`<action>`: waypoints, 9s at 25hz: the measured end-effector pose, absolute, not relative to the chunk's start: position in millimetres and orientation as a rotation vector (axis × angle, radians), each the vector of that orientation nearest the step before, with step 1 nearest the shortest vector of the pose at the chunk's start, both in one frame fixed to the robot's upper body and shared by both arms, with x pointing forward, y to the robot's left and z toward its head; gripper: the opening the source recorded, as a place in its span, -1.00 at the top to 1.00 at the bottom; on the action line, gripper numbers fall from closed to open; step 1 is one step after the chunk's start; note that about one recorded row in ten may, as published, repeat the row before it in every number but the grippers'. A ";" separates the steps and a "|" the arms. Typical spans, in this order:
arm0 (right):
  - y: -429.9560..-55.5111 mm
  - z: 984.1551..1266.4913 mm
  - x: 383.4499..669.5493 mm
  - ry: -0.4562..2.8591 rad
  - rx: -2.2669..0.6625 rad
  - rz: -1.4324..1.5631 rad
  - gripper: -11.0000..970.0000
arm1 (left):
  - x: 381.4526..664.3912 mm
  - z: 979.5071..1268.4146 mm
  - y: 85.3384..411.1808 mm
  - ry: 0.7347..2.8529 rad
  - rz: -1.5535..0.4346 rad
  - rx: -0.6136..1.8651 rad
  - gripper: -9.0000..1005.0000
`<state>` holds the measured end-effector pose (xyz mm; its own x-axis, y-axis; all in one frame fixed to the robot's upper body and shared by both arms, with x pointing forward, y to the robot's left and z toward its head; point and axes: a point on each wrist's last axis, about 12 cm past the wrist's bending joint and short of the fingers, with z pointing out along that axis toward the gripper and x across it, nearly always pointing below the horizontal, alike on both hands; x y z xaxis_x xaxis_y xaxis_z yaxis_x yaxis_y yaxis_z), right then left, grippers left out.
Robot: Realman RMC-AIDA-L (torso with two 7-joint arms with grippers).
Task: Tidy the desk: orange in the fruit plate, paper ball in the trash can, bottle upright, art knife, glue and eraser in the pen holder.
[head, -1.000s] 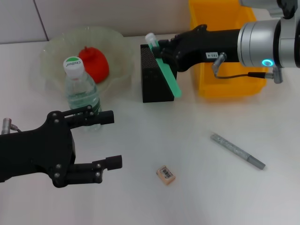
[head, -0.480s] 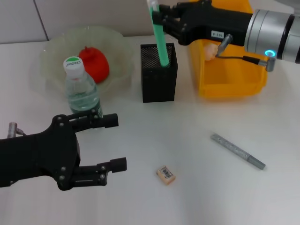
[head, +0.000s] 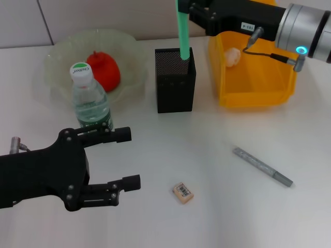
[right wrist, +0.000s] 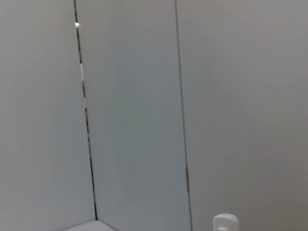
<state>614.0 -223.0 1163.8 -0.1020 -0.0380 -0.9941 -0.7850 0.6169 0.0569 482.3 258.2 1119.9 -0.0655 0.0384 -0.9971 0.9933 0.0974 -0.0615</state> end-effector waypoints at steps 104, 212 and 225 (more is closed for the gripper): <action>-225.8 1118.4 618.9 1.678 -0.599 0.776 -0.26 | 483.8 1114.7 255.0 1.332 -1.152 1.133 -0.60; -106.1 1128.5 521.3 2.252 -1.677 0.321 -0.46 | 449.9 1107.0 298.8 1.345 -1.098 1.154 -0.60; -105.3 1125.1 520.1 2.263 -1.681 0.322 -0.47 | 449.6 1106.7 297.3 1.339 -1.099 1.153 -0.60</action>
